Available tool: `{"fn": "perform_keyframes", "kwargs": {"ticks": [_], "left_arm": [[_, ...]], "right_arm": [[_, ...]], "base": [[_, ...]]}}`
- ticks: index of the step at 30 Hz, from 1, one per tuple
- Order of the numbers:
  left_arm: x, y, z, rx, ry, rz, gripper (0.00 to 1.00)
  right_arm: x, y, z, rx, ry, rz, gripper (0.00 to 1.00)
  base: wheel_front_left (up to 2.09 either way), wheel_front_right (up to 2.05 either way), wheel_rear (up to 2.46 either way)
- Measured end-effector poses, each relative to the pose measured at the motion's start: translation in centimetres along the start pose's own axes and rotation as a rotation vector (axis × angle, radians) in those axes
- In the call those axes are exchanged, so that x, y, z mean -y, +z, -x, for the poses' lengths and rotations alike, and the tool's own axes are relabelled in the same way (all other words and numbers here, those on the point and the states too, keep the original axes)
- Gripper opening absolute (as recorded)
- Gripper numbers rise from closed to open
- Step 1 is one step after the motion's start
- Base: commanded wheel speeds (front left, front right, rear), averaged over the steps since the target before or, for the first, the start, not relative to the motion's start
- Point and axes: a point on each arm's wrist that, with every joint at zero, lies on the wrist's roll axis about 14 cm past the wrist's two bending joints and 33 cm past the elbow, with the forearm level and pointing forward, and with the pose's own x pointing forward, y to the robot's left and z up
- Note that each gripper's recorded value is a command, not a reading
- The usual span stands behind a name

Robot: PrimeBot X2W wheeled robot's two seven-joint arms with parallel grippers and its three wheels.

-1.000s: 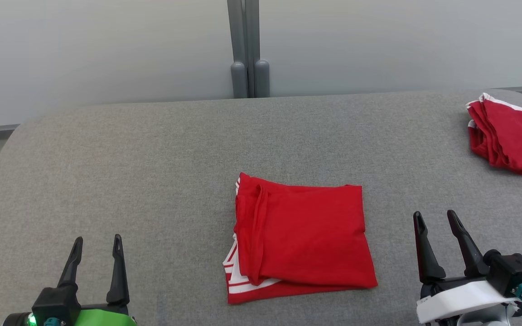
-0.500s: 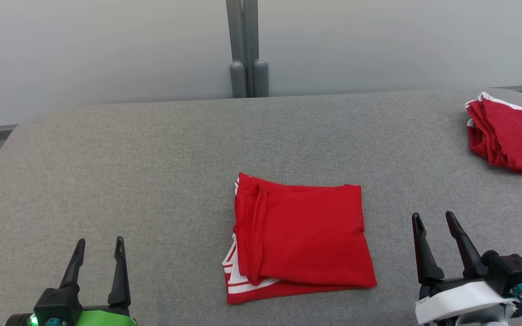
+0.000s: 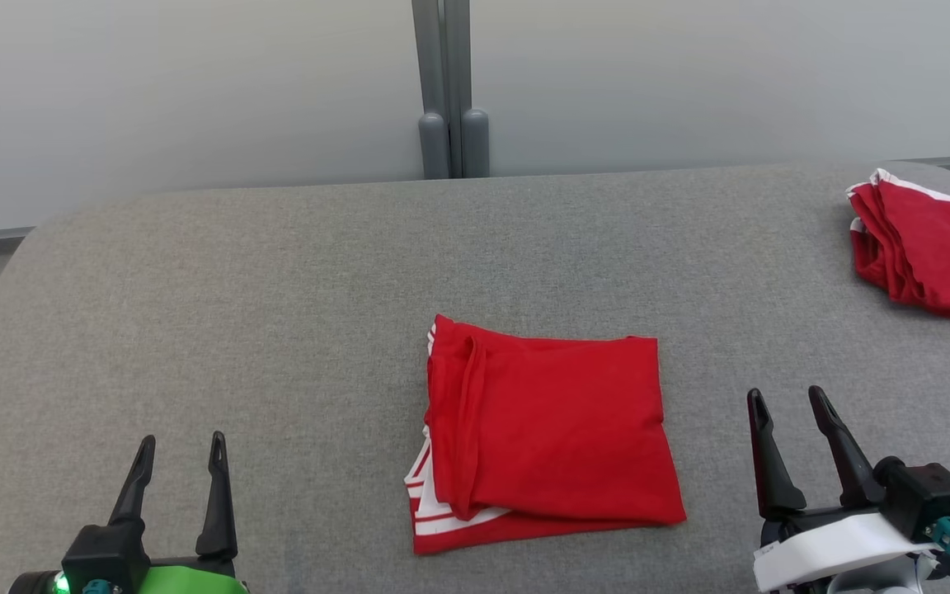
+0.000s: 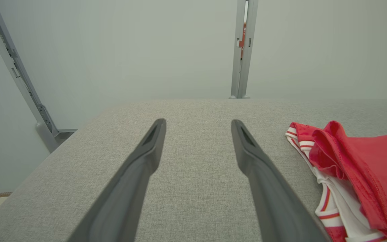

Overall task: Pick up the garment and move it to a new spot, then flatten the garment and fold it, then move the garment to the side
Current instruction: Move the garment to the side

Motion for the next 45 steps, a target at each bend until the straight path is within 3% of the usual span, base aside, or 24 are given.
{"fn": "perform_keyframes", "kwargs": {"ticks": [9, 21, 31, 45], "left_arm": [[0.2, -0.2, -0.2, -0.007, -0.006, -0.002, 1.0], [0.4, -0.9, -0.7, -0.03, -0.011, -0.002, 1.0], [0.0, -1.9, -0.9, -0.062, 0.004, 0.0, 1.0], [0.0, -2.5, -1.6, -0.079, 0.009, 0.02, 1.0]], "right_arm": [[0.0, -0.2, -0.4, -0.006, 0.007, 0.005, 1.0], [-1.5, -2.3, -4.8, -0.085, 0.115, 0.06, 1.0], [-2.5, -7.7, -6.9, -0.263, 0.157, 0.057, 1.0], [-2.5, -15.2, -4.2, -0.522, 0.131, 0.013, 1.0]], "base": [[0.0, 0.0, 0.0], [0.0, 0.0, 0.0], [0.0, 0.0, 0.0], [0.0, 0.0, 0.0]]}}
